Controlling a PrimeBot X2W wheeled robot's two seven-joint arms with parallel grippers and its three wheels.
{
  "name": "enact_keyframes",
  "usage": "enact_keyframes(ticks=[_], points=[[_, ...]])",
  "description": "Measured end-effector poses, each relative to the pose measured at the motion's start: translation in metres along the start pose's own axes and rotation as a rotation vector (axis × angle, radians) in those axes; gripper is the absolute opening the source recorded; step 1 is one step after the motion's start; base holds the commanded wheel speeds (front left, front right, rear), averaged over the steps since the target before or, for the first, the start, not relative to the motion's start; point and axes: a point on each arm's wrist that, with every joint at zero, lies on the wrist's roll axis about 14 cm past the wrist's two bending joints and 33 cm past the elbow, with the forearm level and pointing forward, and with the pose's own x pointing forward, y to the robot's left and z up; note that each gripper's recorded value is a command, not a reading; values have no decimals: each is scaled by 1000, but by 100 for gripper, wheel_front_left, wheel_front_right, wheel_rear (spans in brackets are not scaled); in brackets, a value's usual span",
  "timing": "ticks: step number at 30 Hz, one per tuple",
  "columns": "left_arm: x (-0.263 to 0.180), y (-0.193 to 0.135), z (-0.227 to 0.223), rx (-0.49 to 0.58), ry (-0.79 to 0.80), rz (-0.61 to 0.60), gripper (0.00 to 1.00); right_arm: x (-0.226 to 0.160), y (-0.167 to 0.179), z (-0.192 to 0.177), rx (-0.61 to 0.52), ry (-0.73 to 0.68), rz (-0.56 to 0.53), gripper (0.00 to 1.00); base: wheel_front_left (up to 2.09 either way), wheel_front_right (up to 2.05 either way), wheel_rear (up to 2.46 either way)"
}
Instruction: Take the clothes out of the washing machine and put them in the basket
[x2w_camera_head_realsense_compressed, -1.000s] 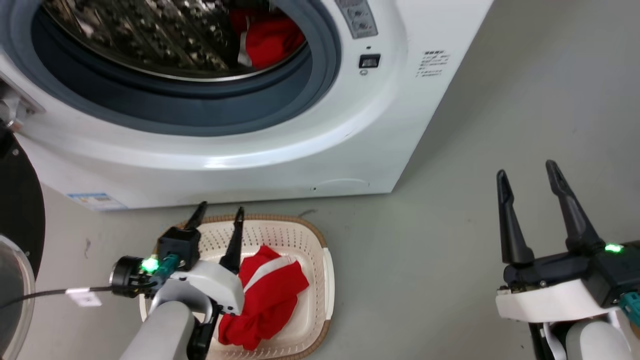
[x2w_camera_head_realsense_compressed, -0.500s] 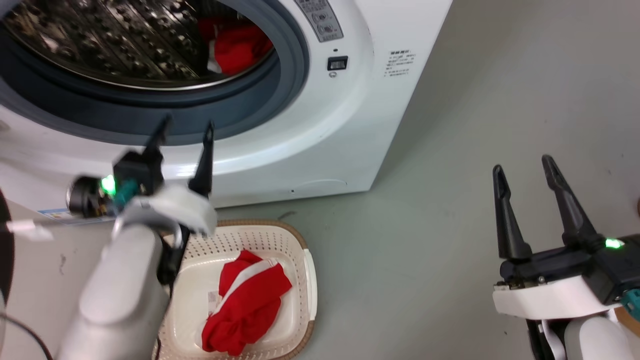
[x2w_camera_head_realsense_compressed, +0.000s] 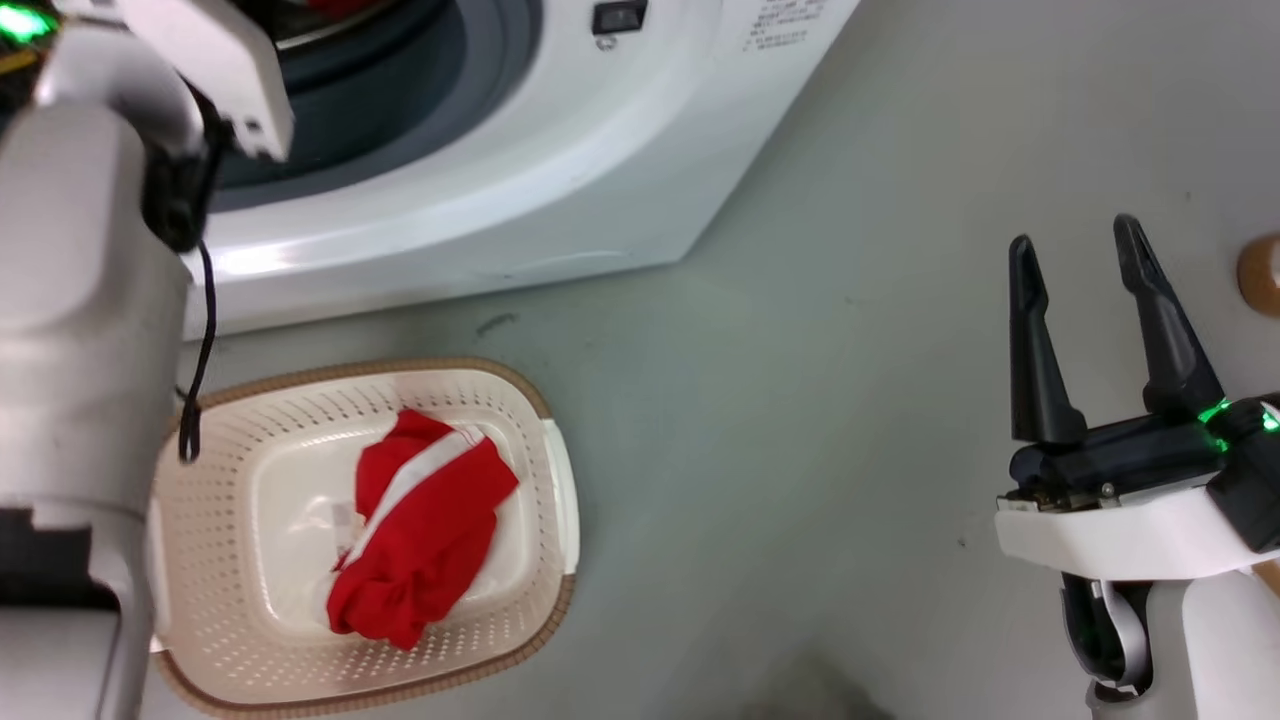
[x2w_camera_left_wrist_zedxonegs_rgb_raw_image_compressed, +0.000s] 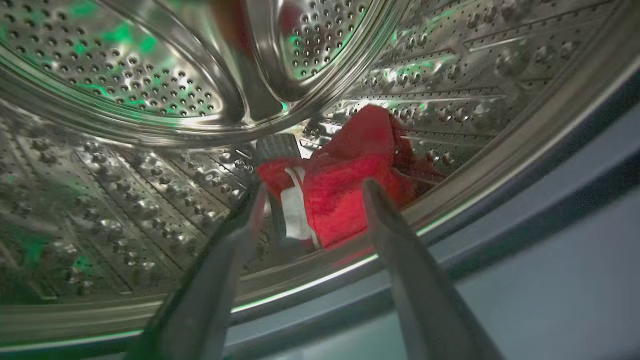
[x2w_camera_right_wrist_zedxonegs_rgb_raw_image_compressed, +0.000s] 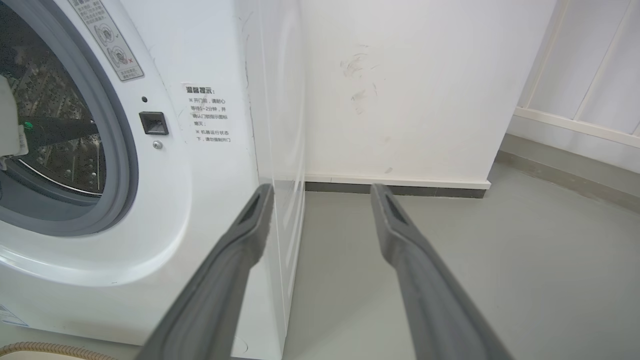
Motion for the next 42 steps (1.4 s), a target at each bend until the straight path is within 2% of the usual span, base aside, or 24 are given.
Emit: enact_keyframes(ticks=[8, 17, 29, 30, 31, 37, 42], points=[[55, 2, -35, -106, 263, -26, 100, 7, -16, -28, -9, 64, -41, 100, 0, 0, 0], [84, 7, -80, -77, 500, -51, 100, 9, -29, -55, -20, 131, -75, 100, 0, 0, 0], [103, 1, -111, -79, 568, -68, 100, 7, -39, -72, -29, 177, -102, 100, 0, 0, 0], [104, 0, -111, -81, 569, -69, 44, 6, -39, -72, -29, 178, -102, 100, 0, 0, 0], [105, 0, -112, -83, 565, -70, 0, 7, -39, -73, -29, 179, -103, 100, 0, 0, 0], [105, 0, -113, -80, 547, -69, 0, 8, -39, -73, -27, 177, -102, 100, 0, 0, 0], [105, 2, -93, -88, 451, -60, 0, 10, -36, -68, -22, 161, -95, 100, 0, 0, 0]])
